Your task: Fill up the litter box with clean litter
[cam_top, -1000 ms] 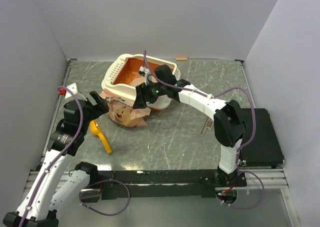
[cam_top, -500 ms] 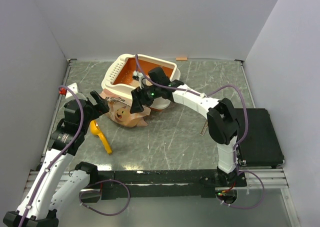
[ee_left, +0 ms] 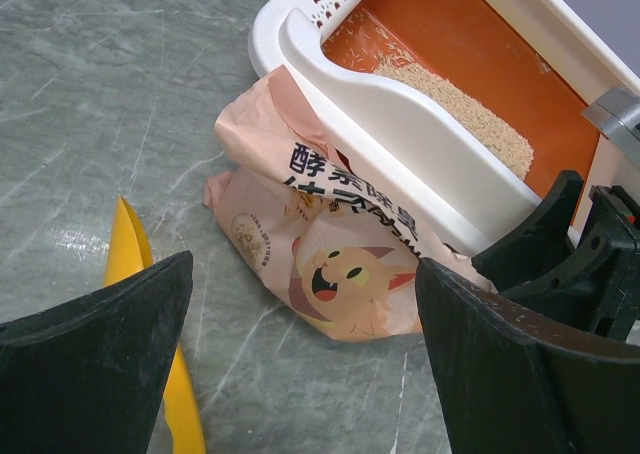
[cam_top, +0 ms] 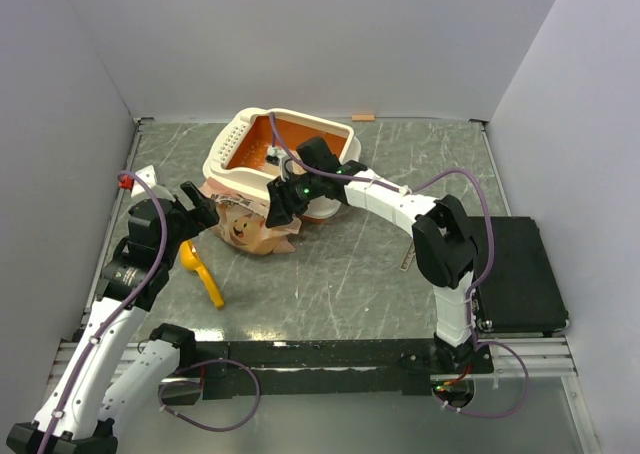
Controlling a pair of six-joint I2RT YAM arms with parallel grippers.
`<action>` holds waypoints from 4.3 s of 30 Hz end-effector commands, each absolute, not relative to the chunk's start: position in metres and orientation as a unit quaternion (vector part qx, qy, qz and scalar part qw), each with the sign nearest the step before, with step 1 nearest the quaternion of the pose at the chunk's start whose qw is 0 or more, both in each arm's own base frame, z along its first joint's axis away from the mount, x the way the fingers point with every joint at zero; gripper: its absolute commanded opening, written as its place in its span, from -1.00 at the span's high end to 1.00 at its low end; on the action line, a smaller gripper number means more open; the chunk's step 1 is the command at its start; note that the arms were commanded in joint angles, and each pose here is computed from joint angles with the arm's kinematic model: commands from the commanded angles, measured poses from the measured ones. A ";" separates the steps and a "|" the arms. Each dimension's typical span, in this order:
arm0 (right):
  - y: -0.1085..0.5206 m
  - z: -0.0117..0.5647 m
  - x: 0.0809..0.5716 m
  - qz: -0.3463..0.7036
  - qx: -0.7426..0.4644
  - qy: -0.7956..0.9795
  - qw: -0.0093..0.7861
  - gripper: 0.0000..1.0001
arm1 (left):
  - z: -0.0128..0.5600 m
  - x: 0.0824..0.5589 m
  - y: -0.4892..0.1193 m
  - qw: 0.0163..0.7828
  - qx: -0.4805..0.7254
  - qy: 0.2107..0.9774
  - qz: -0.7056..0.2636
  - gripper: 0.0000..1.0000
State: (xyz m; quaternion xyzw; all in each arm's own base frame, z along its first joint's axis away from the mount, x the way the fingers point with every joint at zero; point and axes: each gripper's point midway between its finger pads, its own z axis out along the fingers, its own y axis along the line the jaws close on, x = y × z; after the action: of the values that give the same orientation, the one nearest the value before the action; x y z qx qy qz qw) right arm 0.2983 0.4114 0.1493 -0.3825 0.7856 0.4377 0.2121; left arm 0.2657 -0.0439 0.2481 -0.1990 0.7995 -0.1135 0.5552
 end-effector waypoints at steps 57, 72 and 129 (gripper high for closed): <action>0.254 0.183 0.125 0.207 -0.562 0.678 0.426 1.00 | 0.260 0.270 -0.221 0.388 0.181 0.762 -0.486 -0.93; 0.255 0.184 0.116 0.222 -0.556 0.677 0.428 1.00 | 0.241 0.259 -0.247 0.294 0.279 0.716 -0.569 -0.51; 0.344 0.249 0.185 0.359 -0.583 0.640 0.348 1.00 | 0.299 0.179 -0.230 0.496 0.404 0.561 -0.525 0.98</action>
State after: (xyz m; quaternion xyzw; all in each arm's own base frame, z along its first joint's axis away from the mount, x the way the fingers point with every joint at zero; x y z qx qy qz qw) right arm 0.1665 0.3241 0.2148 -0.5881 0.6493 0.3744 0.3040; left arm 0.1691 -0.2310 0.2584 0.3628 0.6046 -0.5683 0.4241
